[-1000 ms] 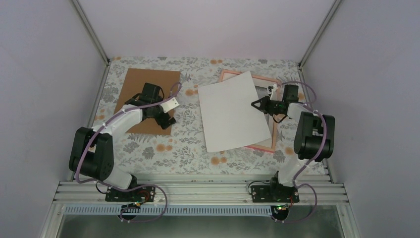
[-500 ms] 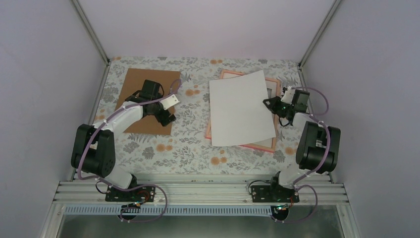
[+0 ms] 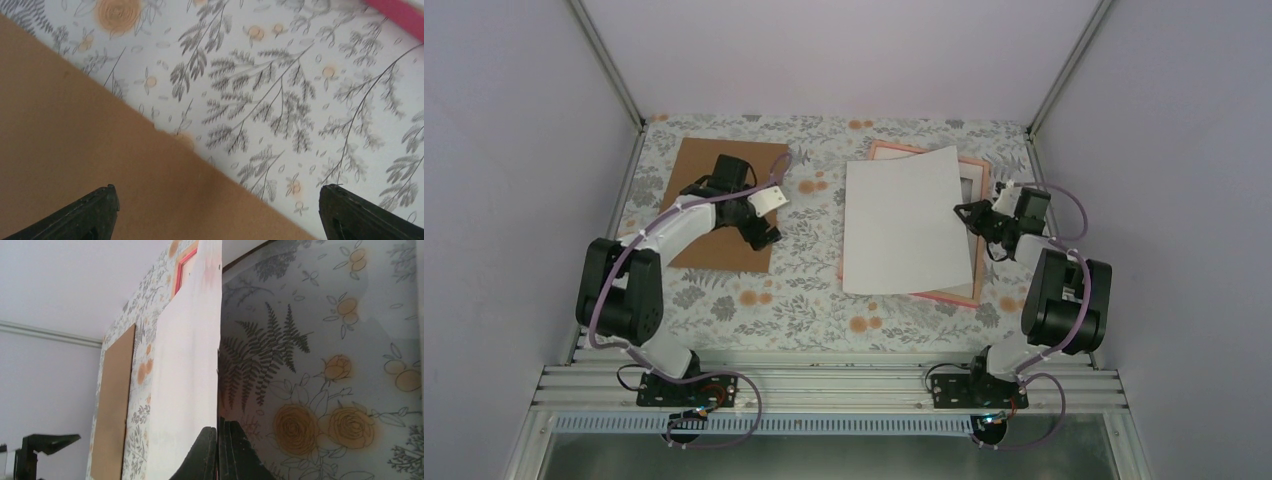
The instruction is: Put the photo into the frame
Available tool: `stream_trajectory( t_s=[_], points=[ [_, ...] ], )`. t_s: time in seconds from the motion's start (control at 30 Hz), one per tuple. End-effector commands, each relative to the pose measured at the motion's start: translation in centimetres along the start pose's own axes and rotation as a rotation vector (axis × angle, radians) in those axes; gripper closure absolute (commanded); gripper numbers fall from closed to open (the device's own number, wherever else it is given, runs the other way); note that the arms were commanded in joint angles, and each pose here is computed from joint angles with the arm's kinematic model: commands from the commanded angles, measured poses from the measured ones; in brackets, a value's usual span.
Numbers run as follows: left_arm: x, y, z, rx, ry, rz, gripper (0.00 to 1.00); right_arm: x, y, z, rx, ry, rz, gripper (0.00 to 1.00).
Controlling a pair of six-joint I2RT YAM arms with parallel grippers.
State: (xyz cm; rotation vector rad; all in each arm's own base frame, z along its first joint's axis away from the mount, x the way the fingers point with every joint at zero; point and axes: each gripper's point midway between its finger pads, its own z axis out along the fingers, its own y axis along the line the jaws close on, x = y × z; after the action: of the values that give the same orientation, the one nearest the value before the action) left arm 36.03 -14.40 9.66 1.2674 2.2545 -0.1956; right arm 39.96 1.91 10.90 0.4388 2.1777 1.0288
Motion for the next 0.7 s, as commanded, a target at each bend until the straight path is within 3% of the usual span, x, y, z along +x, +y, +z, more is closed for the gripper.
stream_trajectory(
  t_s=[0.0,0.17,0.37,0.67],
  points=[
    [-3.5,-0.5,0.6,0.111,-0.087,-0.036,0.02,2.0,0.2,0.3,-0.044,0.073,-0.01,0.96],
    [-6.7,-0.6,4.0,0.161,-0.1,-0.036,0.12,2.3,0.0,0.9,-0.061,0.124,-0.016,0.8],
    [-7.6,-0.2,9.6,0.156,-0.039,-0.041,0.17,4.1,-0.4,2.1,-0.086,0.232,0.006,0.75],
    [-8.7,1.6,13.8,0.127,-0.007,-0.026,0.22,6.0,-0.3,3.7,-0.149,0.353,0.038,0.66]
  ],
)
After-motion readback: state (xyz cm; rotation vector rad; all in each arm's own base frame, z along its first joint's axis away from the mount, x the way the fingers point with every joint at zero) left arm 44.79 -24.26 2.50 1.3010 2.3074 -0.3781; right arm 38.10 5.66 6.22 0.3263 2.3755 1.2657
